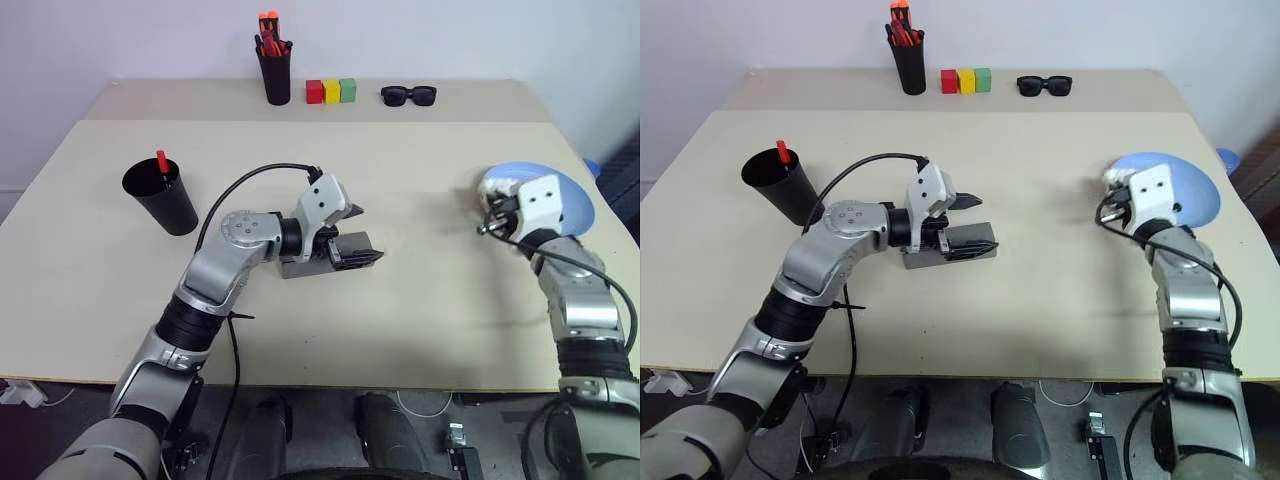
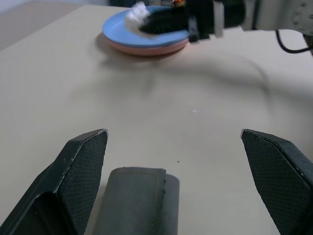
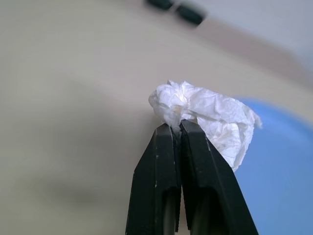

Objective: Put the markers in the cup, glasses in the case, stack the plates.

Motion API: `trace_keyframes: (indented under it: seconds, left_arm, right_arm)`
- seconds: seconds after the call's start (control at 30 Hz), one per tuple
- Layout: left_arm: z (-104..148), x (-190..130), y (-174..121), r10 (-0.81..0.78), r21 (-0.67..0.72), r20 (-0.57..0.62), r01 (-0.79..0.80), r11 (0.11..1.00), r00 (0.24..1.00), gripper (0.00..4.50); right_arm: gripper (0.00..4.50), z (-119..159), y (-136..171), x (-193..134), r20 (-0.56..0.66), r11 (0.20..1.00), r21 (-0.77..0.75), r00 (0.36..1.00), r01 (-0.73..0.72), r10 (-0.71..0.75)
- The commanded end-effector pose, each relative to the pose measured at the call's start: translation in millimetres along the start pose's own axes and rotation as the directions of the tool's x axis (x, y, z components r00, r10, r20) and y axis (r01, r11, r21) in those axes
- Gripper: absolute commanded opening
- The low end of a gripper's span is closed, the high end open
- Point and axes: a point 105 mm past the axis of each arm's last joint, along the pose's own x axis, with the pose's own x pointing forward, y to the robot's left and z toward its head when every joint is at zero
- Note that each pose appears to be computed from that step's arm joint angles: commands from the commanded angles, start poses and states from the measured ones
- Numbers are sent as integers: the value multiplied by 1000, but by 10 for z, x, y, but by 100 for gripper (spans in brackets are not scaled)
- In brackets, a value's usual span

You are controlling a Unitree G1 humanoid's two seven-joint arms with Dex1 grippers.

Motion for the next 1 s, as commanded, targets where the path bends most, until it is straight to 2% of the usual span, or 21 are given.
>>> trace_keyframes:
  seconds: [0.03, 0.2, 0.23, 0.27, 0.3, 0.47, 0.53, 0.6, 0.7, 0.83, 0.9, 1.0]
  left_arm:
    - [140, -14, 6, 2, 33, 48, -4, 999, 999, 450]
    - [125, -44, 42, 28, 30, 45, -29, 999, 999, 450]
    - [124, -53, 56, 38, 30, 46, -39, 999, 998, 450]
    - [123, -61, 70, 47, 28, 46, -48, 998, 998, 450]
    - [121, -68, 82, 53, 26, 46, -55, 998, 998, 450]
    - [94, -144, 165, 112, 22, 46, -113, 993, 993, 450]
    - [99, -190, 215, 148, 24, 59, -150, 988, 987, 450]
    - [141, -336, 318, 227, 2, 113, -229, 974, 967, 450]
    - [224, -594, 508, 402, 18, 233, -417, 909, 886, 450]
    - [-23, -867, 509, 439, -22, 171, -442, 897, 882, 450]
    - [-32, -1023, 500, 467, -57, 217, -467, 883, 857, 450]
    - [-109, -1127, 351, 444, -85, 235, -437, 896, 865, 450]
  right_arm:
    - [8, 90, -310, 38, 33, 993, -31, 993, 113, -112]
    - [8, -102, -435, 144, -38, 992, -45, 992, 121, -122]
    - [65, -143, -447, 156, -55, 993, -42, 992, 113, -115]
    - [93, -167, -463, 167, -66, 992, -49, 991, 112, -116]
    - [142, -176, -482, 177, -69, 991, -57, 990, 117, -121]
    - [386, -97, -577, 190, -21, 985, -66, 986, 161, -162]
    - [386, -48, -605, 181, 7, 983, -57, 985, 174, -174]
    - [386, 103, -573, 149, 88, 989, -5, 985, 149, -148]
    - [386, 314, -475, 65, 194, 997, 34, 978, 74, -80]
    - [386, 443, -117, -190, 245, 977, 58, 951, -207, 188]
    - [386, 456, -14, -333, 234, 954, 63, 933, -293, 272]
    - [386, 413, 142, -599, 216, 910, 52, 894, -411, 392]
